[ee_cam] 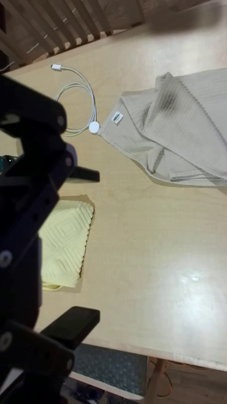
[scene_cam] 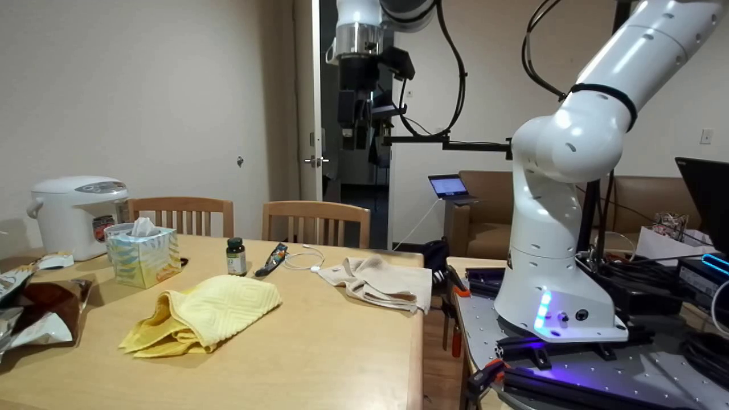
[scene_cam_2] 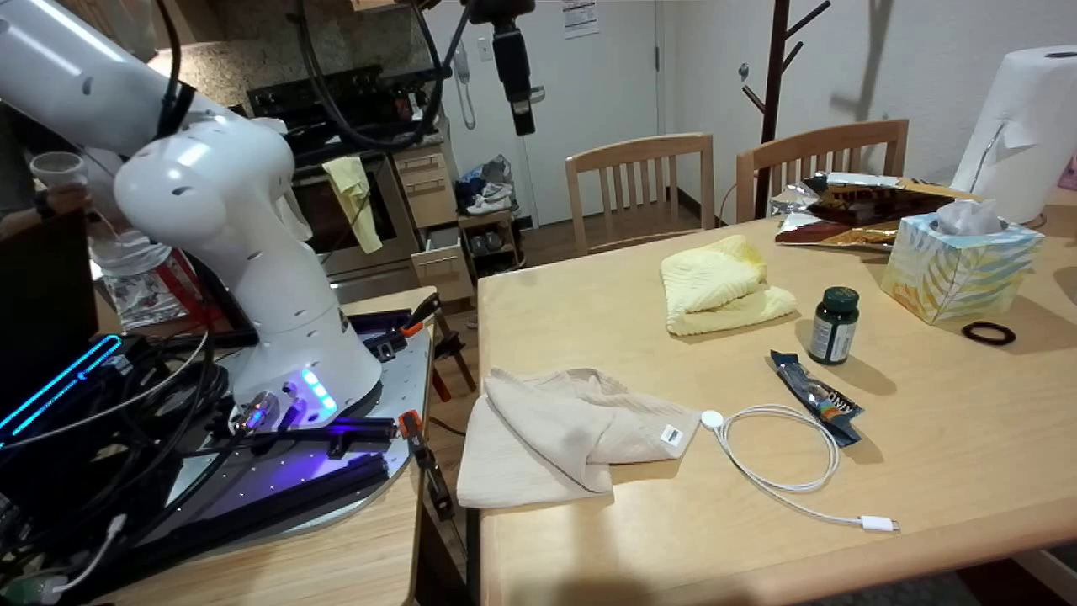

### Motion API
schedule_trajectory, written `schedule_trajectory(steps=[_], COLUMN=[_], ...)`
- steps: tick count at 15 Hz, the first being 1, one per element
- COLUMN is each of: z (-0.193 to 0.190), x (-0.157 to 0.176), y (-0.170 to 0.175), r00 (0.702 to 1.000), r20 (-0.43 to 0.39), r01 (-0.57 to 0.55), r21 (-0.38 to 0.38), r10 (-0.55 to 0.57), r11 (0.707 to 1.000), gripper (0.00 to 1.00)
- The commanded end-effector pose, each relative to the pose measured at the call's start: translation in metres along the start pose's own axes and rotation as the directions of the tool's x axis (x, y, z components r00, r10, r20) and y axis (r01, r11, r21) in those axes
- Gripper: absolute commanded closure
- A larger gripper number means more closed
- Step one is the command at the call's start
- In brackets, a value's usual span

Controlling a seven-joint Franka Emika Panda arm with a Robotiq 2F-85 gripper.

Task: Move the towel at the edge closer to the bottle

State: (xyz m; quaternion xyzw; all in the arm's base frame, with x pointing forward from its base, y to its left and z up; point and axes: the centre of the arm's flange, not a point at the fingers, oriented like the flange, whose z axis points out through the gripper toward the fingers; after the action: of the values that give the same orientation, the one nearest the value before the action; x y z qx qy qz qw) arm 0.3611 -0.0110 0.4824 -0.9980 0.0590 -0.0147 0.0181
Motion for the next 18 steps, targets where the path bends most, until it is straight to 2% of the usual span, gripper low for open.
schedule_trajectory(steps=[1, 4, 7, 12, 14, 17, 18], z=[0.027, 0.051, 0.081, 0.135, 0.157, 0.193, 0.164], x=[0.004, 0.006, 0.006, 0.007, 0.008, 0.012, 0.004], y=[0.013, 0.022, 0.032, 0.056, 0.065, 0.075, 0.070], r00=[0.996, 0.992, 0.989, 0.976, 0.967, 0.956, 0.961], r20=[-0.012, -0.024, -0.035, -0.006, -0.002, 0.012, 0.002], r01=[-0.089, -0.120, -0.148, -0.215, -0.252, -0.294, -0.274], r21=[0.008, 0.000, -0.046, -0.128, -0.118, -0.020, -0.068], r10=[0.089, 0.120, 0.147, 0.216, 0.253, 0.294, 0.275], r11=[0.996, 0.993, 0.988, 0.968, 0.960, 0.956, 0.959], gripper=[0.00, 0.00, 0.00, 0.00, 0.00, 0.00, 0.00])
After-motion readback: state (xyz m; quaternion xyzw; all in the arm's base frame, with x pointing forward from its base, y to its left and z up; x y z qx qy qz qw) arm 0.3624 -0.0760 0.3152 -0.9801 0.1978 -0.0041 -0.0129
